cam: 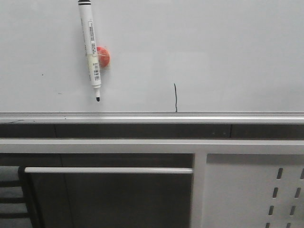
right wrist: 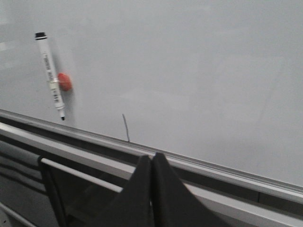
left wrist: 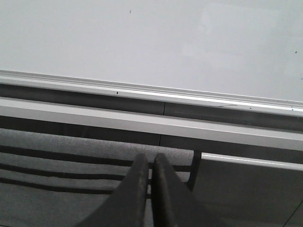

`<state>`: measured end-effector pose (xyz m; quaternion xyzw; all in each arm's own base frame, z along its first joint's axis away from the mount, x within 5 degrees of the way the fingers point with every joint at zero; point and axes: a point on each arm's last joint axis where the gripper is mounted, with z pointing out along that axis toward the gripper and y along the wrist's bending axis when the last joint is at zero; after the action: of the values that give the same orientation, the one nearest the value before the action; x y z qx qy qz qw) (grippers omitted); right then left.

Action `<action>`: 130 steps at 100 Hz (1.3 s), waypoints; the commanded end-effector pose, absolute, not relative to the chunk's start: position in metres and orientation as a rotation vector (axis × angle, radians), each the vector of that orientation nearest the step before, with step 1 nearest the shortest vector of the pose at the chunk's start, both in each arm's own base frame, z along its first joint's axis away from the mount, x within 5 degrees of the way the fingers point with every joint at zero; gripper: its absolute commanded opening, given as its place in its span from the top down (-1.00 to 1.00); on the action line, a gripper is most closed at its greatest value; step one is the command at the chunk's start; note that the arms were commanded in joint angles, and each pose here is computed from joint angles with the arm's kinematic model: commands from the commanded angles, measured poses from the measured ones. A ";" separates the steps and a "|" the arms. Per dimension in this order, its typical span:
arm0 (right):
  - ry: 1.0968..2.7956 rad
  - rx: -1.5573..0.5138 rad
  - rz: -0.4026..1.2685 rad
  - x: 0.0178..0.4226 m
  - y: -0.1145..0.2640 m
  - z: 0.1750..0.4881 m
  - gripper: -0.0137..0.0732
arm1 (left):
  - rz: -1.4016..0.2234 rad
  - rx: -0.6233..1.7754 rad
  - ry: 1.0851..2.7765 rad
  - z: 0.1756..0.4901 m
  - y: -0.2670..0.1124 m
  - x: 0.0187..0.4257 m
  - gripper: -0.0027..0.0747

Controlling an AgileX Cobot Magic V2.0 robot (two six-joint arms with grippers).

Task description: Write number 1 on whiteboard

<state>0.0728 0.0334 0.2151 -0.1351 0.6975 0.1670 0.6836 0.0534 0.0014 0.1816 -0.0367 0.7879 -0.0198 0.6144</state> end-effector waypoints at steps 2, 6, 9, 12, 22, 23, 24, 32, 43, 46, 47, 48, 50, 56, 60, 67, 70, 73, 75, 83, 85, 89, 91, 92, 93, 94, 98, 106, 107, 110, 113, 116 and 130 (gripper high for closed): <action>1.478 -0.247 0.326 0.072 0.028 0.229 0.85 | -0.049 -0.085 1.752 0.181 0.001 0.054 0.98; 1.478 -0.220 0.300 0.070 0.025 0.229 0.85 | -0.049 -0.085 1.752 0.181 0.001 0.054 0.98; 1.477 -0.197 0.265 0.069 0.022 0.229 0.85 | -0.049 -0.085 1.752 0.181 0.001 0.054 0.98; 1.477 -0.173 0.237 0.068 0.019 0.228 0.85 | -0.049 -0.085 1.752 0.181 0.001 0.054 0.98; 1.491 -0.101 0.133 0.065 0.010 0.224 0.85 | -0.049 -0.085 1.752 0.181 0.001 0.054 0.98; 1.490 -0.089 0.120 0.065 0.009 0.224 0.85 | -0.049 -0.085 1.752 0.181 0.001 0.054 0.98; 1.490 -0.083 0.114 0.065 0.009 0.223 0.85 | -0.049 -0.085 1.752 0.181 0.001 0.054 0.98; 1.496 -0.025 0.039 0.063 0.003 0.218 0.85 | -0.049 -0.085 1.752 0.181 0.001 0.054 0.98; 1.515 0.051 -0.048 0.061 -0.004 0.211 0.85 | -0.049 -0.085 1.752 0.181 0.001 0.054 0.98; 1.520 0.075 -0.073 0.060 -0.006 0.209 0.85 | -0.049 -0.085 1.752 0.181 0.001 0.054 0.98; 1.522 0.076 -0.073 0.060 -0.006 0.208 0.85 | -0.049 -0.085 1.752 0.181 0.001 0.054 0.98; 1.530 0.086 -0.083 0.059 -0.006 0.206 0.85 | -0.049 -0.085 1.752 0.181 0.001 0.054 0.98; 1.532 0.098 -0.095 0.059 -0.007 0.205 0.85 | -0.049 -0.085 1.752 0.181 0.001 0.054 0.98; 1.557 0.130 -0.125 0.058 -0.010 0.199 0.85 | -0.049 -0.085 1.752 0.181 0.001 0.054 0.98; 1.569 0.141 -0.134 0.058 -0.011 0.195 0.85 | -0.049 -0.085 1.752 0.181 0.001 0.054 0.98; 1.619 0.170 -0.134 0.057 -0.012 0.190 0.85 | -0.049 -0.085 1.752 0.181 0.001 0.054 0.98; 1.649 0.180 -0.136 0.056 -0.012 0.187 0.85 | -0.049 -0.085 1.752 0.181 0.001 0.054 0.98; 1.670 0.192 -0.131 0.056 -0.013 0.185 0.85 | -0.049 -0.085 1.752 0.181 0.001 0.054 0.98; 1.688 0.201 -0.128 0.056 -0.013 0.184 0.85 | -0.049 -0.085 1.752 0.181 0.001 0.054 0.98; 1.741 0.215 -0.126 0.055 -0.013 0.179 0.85 | -0.049 -0.085 1.752 0.181 0.001 0.054 0.98; 1.746 0.210 -0.128 0.055 -0.013 0.178 0.85 | -0.049 -0.085 1.752 0.181 0.001 0.054 0.98; 1.758 0.187 -0.131 0.055 -0.012 0.178 0.85 | -0.049 -0.085 1.752 0.181 0.001 0.054 0.98; 1.762 0.175 -0.140 0.055 -0.012 0.177 0.85 | -0.049 -0.085 1.752 0.181 0.001 0.054 0.98; 1.763 0.166 -0.142 0.055 -0.012 0.177 0.85 | -0.049 -0.085 1.752 0.181 0.001 0.054 0.98; 1.763 0.166 -0.138 0.055 -0.011 0.177 0.85 | -0.049 -0.085 1.752 0.181 0.001 0.054 0.98; 1.762 0.153 -0.147 0.055 -0.011 0.178 0.85 | -0.049 -0.085 1.752 0.181 0.001 0.054 0.98; 1.761 0.139 -0.152 0.055 -0.011 0.178 0.85 | -0.049 -0.085 1.752 0.181 0.001 0.054 0.98; 1.763 0.125 -0.163 0.055 -0.011 0.178 0.85 | -0.049 -0.085 1.752 0.181 0.001 0.054 0.98; 1.766 0.126 -0.163 0.055 -0.011 0.177 0.85 | -0.049 -0.085 1.752 0.181 0.001 0.054 0.98; 1.775 0.127 -0.162 0.055 -0.011 0.177 0.85 | -0.049 -0.085 1.752 0.181 0.001 0.054 0.98; 1.801 0.131 -0.160 0.055 -0.011 0.174 0.85 | -0.049 -0.085 1.752 0.181 0.001 0.054 0.98; 1.817 0.136 -0.155 0.054 -0.011 0.173 0.85 | -0.049 -0.085 1.752 0.181 0.001 0.054 0.98; 1.815 0.137 -0.153 0.054 -0.011 0.173 0.85 | -0.049 -0.085 1.752 0.181 0.001 0.054 0.98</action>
<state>0.0527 -0.0103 0.1801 0.0621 0.7853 -0.0629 0.6127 0.0534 0.0015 0.1816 -0.0357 0.7880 -0.0183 0.6144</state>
